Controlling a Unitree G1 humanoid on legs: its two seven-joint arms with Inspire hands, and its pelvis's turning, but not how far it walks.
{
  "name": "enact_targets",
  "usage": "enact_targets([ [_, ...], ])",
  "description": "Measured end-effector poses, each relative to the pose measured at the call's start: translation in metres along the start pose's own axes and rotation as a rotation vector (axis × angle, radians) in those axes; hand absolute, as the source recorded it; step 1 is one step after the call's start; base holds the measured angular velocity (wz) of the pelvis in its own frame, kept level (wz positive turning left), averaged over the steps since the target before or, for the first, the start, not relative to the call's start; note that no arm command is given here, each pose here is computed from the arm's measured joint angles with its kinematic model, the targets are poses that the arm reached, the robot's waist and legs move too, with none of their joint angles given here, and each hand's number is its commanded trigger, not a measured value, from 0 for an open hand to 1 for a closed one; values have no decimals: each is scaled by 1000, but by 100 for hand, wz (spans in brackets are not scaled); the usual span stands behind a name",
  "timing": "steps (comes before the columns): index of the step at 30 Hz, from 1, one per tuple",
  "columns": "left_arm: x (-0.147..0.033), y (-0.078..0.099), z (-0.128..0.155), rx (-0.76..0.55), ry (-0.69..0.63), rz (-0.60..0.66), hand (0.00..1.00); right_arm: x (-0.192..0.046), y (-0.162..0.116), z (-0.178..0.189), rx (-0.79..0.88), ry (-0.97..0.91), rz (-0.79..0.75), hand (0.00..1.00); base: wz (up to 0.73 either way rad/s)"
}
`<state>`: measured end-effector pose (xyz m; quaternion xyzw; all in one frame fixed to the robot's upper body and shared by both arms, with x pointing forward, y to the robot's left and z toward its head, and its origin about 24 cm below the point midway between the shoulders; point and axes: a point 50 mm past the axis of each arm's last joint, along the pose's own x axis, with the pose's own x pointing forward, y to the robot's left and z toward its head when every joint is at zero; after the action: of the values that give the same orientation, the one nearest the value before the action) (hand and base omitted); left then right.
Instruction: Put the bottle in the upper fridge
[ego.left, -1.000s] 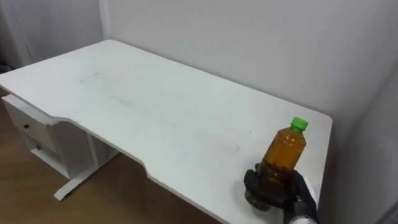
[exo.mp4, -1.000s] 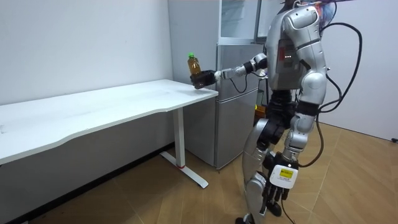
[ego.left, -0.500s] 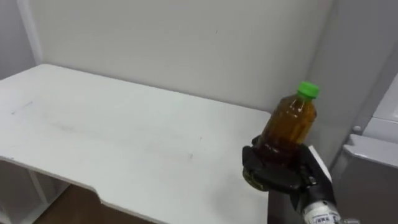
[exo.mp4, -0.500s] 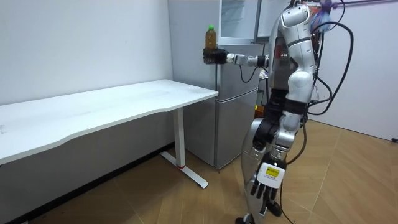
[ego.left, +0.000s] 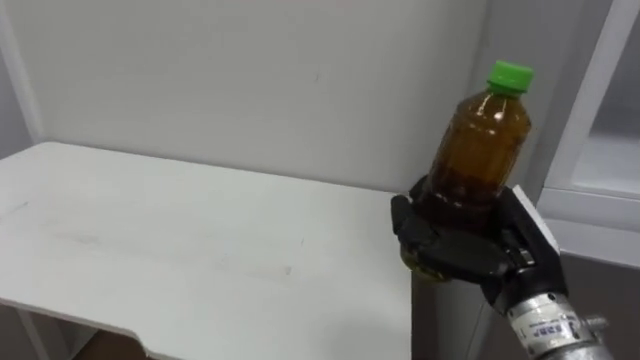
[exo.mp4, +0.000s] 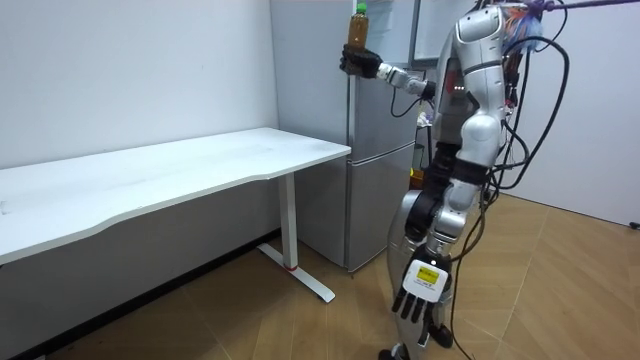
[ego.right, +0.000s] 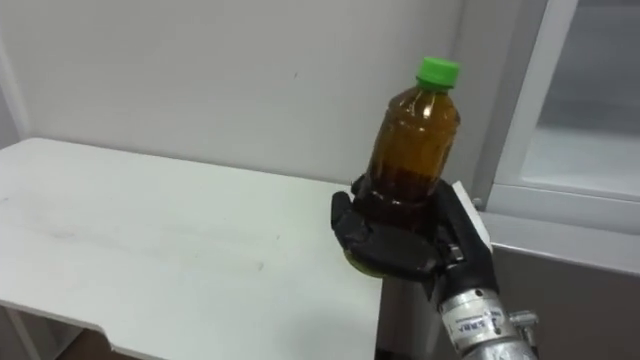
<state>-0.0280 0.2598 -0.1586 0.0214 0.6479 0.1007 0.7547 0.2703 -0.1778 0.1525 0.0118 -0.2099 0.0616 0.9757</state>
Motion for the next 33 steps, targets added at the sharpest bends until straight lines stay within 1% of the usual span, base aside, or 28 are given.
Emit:
enact_targets([
  [4,0,1,1,-1,-4,19,0,0,-7,18,-33,-73,-17,100,0],
  [11,-1,1,-3,16,12,21,0,-3,-23,37,-94,-132,-70,100,-15],
  [19,-2,3,-13,-14,45,37,0,-9,-45,60,-157,-222,-193,100,-17],
  [25,-2,4,-13,9,47,42,0,-14,-59,67,-231,-246,-280,100,0],
  [33,-2,3,-14,3,54,49,0,-17,-69,66,-235,-242,-362,100,0],
])
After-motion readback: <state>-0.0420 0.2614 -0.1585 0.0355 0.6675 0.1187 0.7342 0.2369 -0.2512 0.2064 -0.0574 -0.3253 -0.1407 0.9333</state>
